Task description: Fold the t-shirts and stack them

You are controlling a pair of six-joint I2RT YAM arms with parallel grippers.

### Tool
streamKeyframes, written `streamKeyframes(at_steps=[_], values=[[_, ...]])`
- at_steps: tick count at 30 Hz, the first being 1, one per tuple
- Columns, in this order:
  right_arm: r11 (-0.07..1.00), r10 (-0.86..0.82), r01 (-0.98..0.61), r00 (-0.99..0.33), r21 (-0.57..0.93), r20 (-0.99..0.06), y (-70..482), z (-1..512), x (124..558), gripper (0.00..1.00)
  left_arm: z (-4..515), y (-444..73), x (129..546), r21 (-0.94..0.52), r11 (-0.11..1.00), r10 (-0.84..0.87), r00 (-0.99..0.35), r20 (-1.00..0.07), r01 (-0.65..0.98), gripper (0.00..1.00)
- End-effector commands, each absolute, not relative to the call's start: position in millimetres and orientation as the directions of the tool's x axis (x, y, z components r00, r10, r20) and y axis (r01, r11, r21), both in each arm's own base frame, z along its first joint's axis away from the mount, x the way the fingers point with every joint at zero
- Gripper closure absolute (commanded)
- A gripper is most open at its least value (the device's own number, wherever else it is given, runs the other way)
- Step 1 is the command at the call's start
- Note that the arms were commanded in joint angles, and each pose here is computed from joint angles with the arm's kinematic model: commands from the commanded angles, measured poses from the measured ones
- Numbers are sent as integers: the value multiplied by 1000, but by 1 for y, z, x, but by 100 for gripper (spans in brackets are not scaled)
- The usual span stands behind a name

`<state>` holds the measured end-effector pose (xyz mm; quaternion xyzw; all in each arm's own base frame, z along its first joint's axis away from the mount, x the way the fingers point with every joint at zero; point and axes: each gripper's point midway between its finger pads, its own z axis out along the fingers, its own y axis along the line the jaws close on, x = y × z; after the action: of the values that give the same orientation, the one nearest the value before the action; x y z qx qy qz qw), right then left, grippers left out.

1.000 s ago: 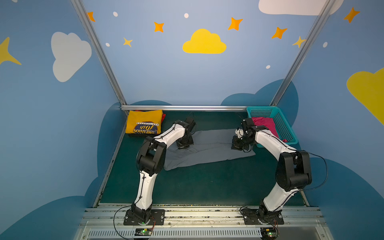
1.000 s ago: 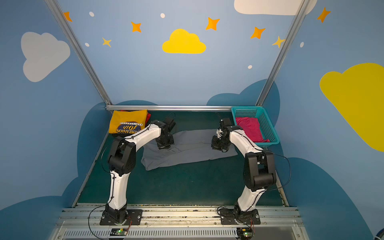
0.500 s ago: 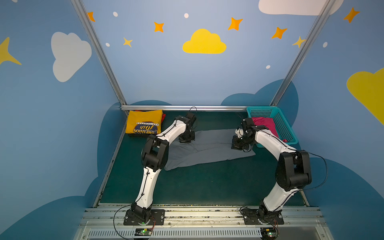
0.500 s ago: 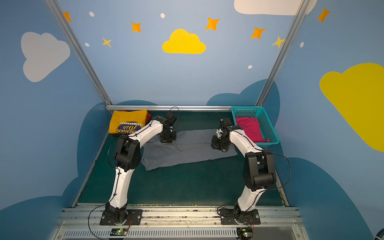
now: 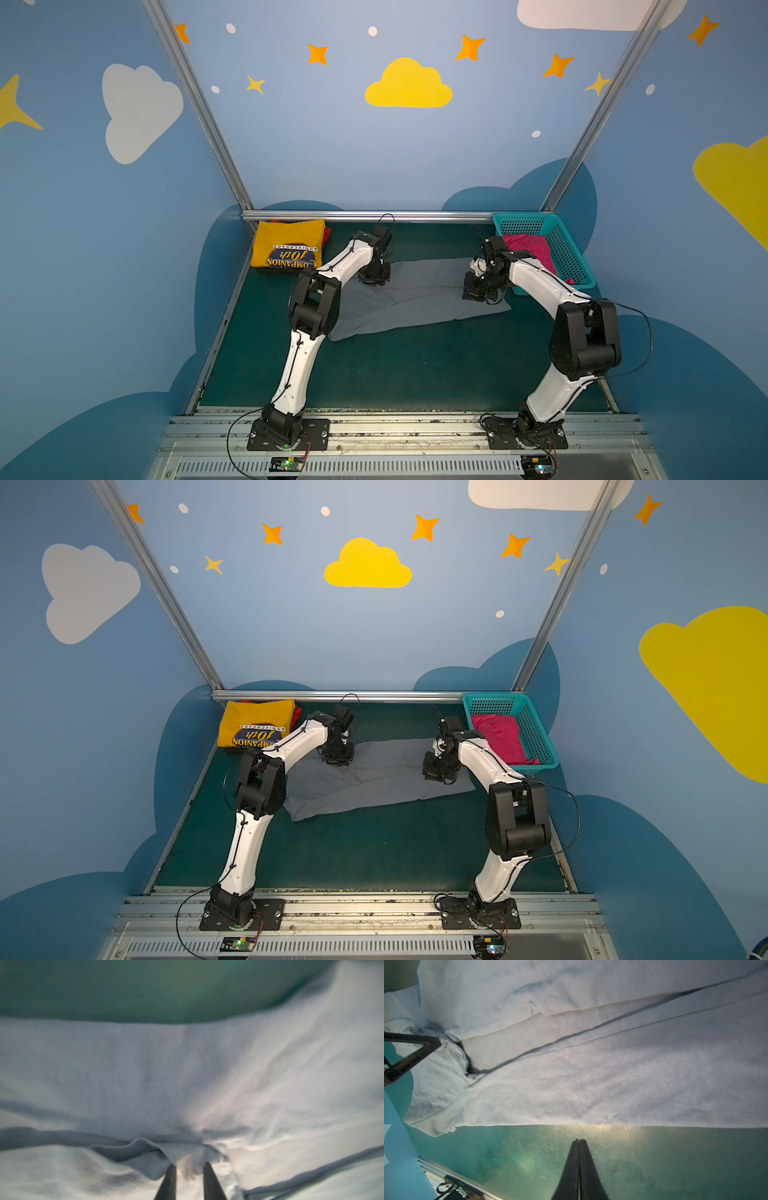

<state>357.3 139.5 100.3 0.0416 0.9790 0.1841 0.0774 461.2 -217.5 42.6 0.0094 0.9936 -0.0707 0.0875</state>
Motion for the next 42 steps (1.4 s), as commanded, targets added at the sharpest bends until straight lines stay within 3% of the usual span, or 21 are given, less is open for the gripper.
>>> streamKeyframes(at_steps=[1,3,7,12,14,18,22,29,32,34,42], values=[[931,96,43,-987,362,-130,143,106,364,90,66,-225,481,-192,981,-35,-967,-253,14,51],[933,87,32,-987,358,-138,144,110,368,87,80,-227,490,-213,977,-69,-953,-295,-5,42],[948,62,6,-984,317,-166,140,116,386,76,114,-225,505,-253,966,-143,-915,-376,-47,37],[970,24,-17,-986,243,-164,133,106,418,73,153,-205,499,-253,961,-219,-858,-465,-108,33],[973,19,-16,-988,230,-150,133,98,433,78,159,-194,488,-254,956,-258,-842,-474,-150,38],[980,10,-15,-992,200,-126,132,80,458,98,144,-171,452,-235,940,-328,-843,-426,-247,70],[985,5,-12,-995,171,-98,132,57,472,100,112,-154,419,-197,928,-367,-861,-351,-315,87],[994,9,9,-1000,111,4,124,23,459,100,59,-131,384,-102,909,-417,-874,-250,-405,87],[997,16,19,-999,78,34,117,10,449,86,44,-126,378,-96,899,-437,-871,-222,-427,86],[998,25,28,-998,51,59,110,2,440,83,34,-125,375,-88,897,-441,-875,-198,-432,85],[997,61,66,-993,43,96,95,-5,396,82,-5,-119,371,-7,903,-427,-897,-115,-429,83]])
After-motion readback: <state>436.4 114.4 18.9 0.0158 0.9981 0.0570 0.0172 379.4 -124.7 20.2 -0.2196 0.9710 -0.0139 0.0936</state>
